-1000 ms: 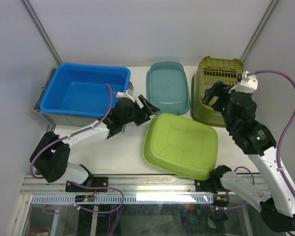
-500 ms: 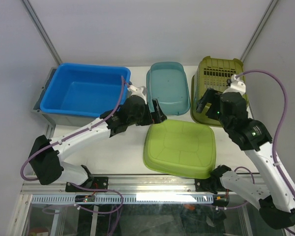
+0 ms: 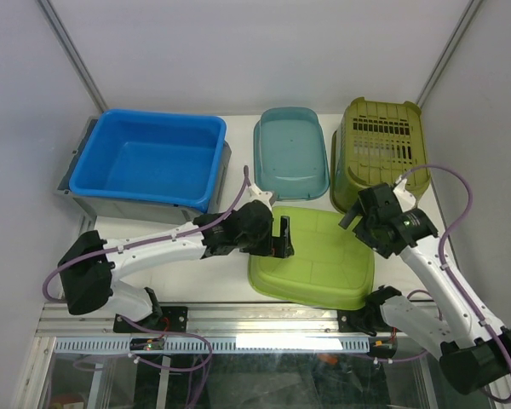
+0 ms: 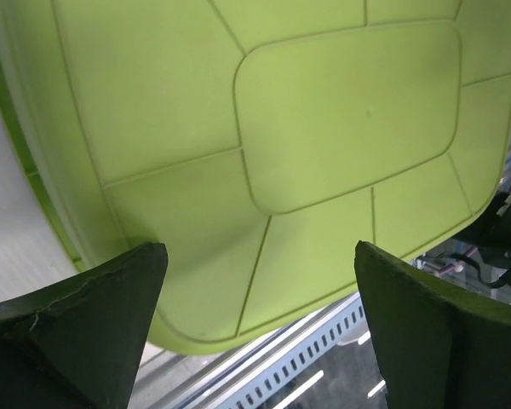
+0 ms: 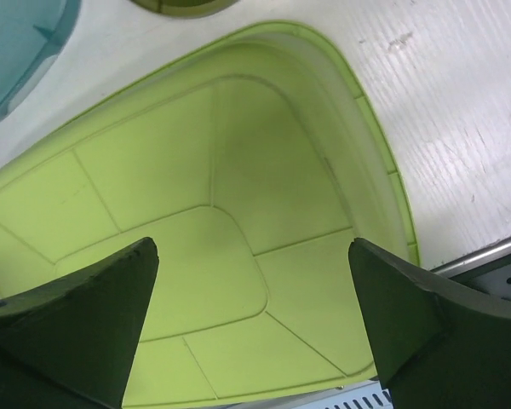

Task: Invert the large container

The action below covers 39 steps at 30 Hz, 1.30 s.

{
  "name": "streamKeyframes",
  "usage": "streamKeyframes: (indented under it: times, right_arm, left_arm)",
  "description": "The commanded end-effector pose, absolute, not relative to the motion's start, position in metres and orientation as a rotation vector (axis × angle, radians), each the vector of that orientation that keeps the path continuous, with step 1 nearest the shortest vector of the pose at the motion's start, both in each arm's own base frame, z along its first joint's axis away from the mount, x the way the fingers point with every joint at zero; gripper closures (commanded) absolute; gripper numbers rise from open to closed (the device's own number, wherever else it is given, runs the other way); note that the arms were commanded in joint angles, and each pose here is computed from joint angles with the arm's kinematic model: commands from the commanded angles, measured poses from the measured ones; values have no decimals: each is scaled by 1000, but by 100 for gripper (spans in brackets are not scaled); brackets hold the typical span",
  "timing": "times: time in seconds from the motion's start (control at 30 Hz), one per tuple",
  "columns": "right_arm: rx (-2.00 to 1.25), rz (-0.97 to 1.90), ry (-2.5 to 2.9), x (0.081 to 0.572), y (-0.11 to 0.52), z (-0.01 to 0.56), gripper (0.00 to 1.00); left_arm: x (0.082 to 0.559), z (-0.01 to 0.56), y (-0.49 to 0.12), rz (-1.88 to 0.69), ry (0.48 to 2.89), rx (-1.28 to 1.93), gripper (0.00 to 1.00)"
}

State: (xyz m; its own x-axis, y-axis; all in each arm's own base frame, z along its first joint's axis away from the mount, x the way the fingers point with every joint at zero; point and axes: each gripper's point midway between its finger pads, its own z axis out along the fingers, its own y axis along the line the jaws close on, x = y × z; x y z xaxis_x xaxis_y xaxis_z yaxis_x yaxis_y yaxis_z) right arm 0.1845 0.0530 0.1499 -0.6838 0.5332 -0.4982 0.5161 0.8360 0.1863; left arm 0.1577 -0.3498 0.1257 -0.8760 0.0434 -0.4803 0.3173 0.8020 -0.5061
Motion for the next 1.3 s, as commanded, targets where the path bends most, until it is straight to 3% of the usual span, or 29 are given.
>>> streamKeyframes:
  times: [0.0, 0.3, 0.73, 0.97, 1.07, 1.27]
  right_arm:
    - [935, -21, 2462, 180, 42, 130, 1]
    - [1002, 94, 2512, 191, 46, 91, 1]
    - [1141, 38, 2359, 240, 17, 80, 3]
    - [1066, -1, 2278, 269, 4, 98, 3]
    - [1033, -15, 2258, 273, 0, 116, 1]
    - [918, -10, 2118, 267, -12, 175, 1]
  left_arm:
    - [153, 93, -342, -735, 2618, 287, 1]
    - [139, 58, -362, -837, 2694, 337, 1]
    - [173, 40, -437, -909, 2646, 484, 1]
    - [187, 77, -451, -963, 2567, 517, 1]
    - [182, 118, -450, -1025, 2511, 529, 1]
    - [191, 165, -399, -901, 2451, 370, 1]
